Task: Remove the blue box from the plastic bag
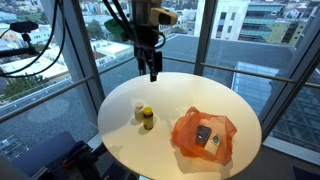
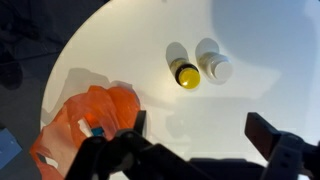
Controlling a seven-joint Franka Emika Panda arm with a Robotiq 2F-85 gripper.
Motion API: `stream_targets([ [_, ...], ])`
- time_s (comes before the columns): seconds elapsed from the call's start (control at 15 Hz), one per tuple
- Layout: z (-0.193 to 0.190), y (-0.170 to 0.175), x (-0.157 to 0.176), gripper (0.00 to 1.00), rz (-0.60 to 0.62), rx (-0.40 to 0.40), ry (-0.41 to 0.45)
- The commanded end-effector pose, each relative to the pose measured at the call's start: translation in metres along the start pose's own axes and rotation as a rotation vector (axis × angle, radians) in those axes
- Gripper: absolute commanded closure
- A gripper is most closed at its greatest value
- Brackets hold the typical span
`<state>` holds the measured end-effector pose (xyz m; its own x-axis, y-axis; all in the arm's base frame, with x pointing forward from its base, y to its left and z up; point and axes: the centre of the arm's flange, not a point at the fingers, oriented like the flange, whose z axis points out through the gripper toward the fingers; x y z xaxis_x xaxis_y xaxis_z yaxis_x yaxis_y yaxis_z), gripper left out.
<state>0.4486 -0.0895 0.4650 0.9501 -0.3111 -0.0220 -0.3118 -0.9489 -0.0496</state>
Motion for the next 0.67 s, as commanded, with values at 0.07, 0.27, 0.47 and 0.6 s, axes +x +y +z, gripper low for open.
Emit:
stream_targets([
  [0.07,-0.003,0.043,0.044,0.0,0.11,0.033,0.033],
  [0.27,-0.001,0.071,0.064,0.0,0.189,0.015,0.058],
  [0.47,0.005,0.093,0.081,0.0,0.251,-0.002,0.08],
  [0.6,0.009,0.105,0.091,0.0,0.289,-0.008,0.092],
])
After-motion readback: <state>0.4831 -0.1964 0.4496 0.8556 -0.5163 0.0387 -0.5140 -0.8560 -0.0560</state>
